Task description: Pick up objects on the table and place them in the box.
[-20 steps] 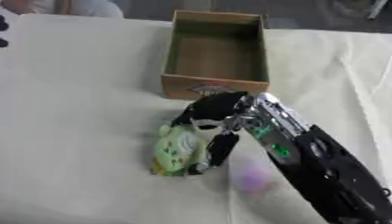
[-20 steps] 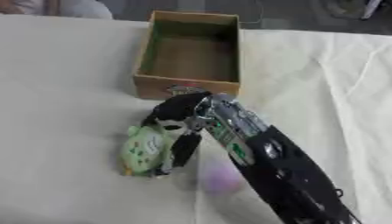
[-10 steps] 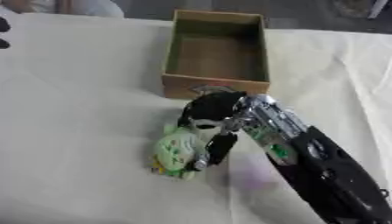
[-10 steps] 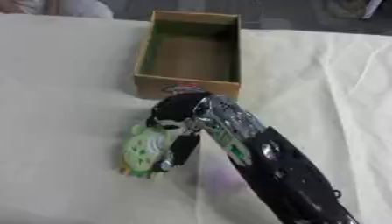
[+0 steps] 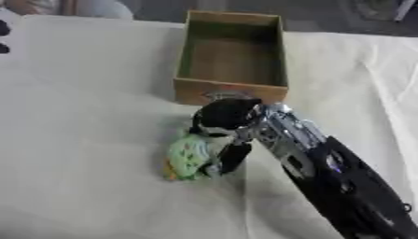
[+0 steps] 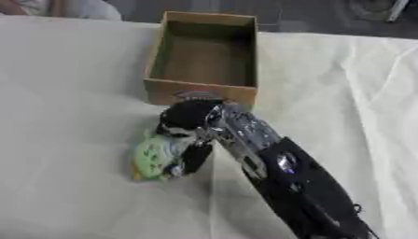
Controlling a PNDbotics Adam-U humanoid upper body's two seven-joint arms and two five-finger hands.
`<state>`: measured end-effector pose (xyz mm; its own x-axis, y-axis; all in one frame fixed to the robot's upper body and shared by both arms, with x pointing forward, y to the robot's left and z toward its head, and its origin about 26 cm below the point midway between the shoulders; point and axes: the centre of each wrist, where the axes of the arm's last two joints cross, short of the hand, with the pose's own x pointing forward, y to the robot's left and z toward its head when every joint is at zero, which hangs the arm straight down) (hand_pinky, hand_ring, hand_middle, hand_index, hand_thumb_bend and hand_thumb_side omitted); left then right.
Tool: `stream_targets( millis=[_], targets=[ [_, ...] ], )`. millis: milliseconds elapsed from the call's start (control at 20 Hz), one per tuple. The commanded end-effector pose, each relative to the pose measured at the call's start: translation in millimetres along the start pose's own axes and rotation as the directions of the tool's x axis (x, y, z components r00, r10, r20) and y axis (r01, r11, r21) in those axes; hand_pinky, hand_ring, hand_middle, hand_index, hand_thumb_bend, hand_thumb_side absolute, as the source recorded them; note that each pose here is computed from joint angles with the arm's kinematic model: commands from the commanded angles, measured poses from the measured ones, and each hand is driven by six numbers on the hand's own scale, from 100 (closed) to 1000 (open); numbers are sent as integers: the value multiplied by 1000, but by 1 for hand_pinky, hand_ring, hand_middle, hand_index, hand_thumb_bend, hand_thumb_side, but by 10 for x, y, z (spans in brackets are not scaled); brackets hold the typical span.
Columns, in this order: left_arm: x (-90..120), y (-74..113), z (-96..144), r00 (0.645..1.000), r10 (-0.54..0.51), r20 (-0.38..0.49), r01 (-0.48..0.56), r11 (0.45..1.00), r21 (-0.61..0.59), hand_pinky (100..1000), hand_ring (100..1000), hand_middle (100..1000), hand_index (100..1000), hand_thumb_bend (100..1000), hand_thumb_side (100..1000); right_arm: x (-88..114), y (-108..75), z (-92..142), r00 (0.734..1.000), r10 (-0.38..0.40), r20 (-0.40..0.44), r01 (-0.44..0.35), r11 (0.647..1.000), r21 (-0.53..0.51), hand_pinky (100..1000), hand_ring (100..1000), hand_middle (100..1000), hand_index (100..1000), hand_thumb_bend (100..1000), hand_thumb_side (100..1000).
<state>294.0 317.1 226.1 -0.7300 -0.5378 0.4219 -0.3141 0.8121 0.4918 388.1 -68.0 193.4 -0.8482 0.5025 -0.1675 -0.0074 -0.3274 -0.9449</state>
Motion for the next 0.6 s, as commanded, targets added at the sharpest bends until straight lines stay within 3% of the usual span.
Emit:
stream_targets(
  millis=[50,600],
  targets=[
    [35,75,-31,1000,-13,19,13,1000,14,582,677,613,880,100,1000,-24,-213,112,1000,12,-22,-14,996,-93,821,819,478,562,100,444],
    [28,75,-14,1000,-13,12,13,1000,13,579,679,613,880,100,1000,-50,-681,418,997,-21,-81,-4,954,-299,815,805,451,540,100,436]
  ],
)
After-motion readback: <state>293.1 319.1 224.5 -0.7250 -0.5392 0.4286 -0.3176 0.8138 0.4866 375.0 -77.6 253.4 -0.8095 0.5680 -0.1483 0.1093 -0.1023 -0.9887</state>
